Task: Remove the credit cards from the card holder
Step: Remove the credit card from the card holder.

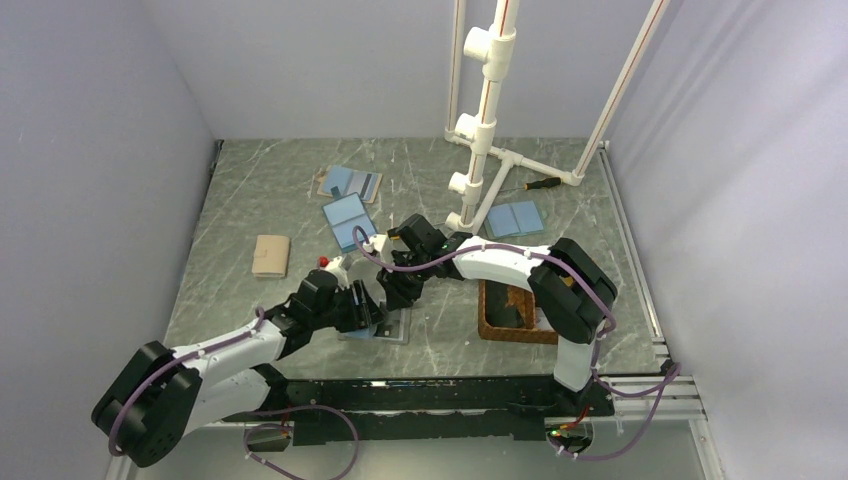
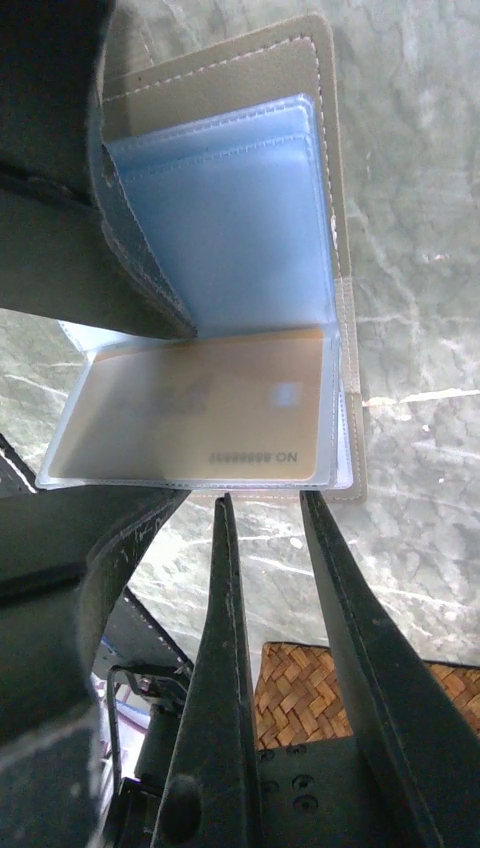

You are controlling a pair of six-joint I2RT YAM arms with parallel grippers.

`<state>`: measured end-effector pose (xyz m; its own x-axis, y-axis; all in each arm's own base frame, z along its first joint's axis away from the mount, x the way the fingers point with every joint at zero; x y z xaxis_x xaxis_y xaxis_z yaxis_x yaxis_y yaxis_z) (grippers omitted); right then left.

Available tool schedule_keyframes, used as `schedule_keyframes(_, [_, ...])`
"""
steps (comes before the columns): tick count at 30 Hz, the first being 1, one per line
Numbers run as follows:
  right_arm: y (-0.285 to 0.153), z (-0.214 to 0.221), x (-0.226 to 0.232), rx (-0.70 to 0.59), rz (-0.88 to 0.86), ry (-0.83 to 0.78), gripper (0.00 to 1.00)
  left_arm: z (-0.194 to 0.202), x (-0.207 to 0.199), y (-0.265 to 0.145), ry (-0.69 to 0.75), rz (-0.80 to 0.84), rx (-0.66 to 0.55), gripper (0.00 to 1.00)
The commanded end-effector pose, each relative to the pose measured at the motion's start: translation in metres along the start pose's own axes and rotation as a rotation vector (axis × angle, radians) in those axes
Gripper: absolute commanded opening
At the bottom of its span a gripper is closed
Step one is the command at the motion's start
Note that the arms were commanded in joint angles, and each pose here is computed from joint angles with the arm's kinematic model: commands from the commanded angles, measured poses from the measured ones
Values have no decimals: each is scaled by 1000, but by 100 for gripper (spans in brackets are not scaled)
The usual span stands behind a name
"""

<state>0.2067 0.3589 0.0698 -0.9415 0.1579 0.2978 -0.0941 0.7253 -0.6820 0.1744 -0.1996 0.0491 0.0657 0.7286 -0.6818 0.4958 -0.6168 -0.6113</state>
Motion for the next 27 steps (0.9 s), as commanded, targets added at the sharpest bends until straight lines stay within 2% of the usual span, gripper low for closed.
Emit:
schedule_keyframes(1, [-4, -22, 1, -65, -3, -32, 33, 5, 22, -3, -24, -105, 1, 57])
schedule_keyframes(6, [-2, -19, -1, -54, -1, -26, 34, 4, 20, -3, -34, -92, -2, 44])
schedule_keyframes(17, [8, -9, -3, -20, -24, 4, 34, 3, 20, -7, -54, -67, -15, 29])
schedule_keyframes(21, [10, -6, -4, -10, -27, 8, 34, 1, 20, -9, -65, -63, -21, 29])
schedule_keyframes(27, [10, -5, -4, -3, -39, 16, 34, -3, 14, -10, -95, -32, -21, 37])
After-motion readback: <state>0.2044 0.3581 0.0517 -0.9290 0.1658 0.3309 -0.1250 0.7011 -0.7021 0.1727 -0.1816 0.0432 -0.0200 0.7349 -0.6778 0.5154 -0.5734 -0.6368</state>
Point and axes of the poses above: each gripper's point midway between its finger pads, its own y axis out along the fingers, its own x axis along the line the jaws close on, z = x × y, the point moved 2 cm from there along -y, back along the fingers, and after that the axes turned 3 degrees about -y, right-handed, at the moved point
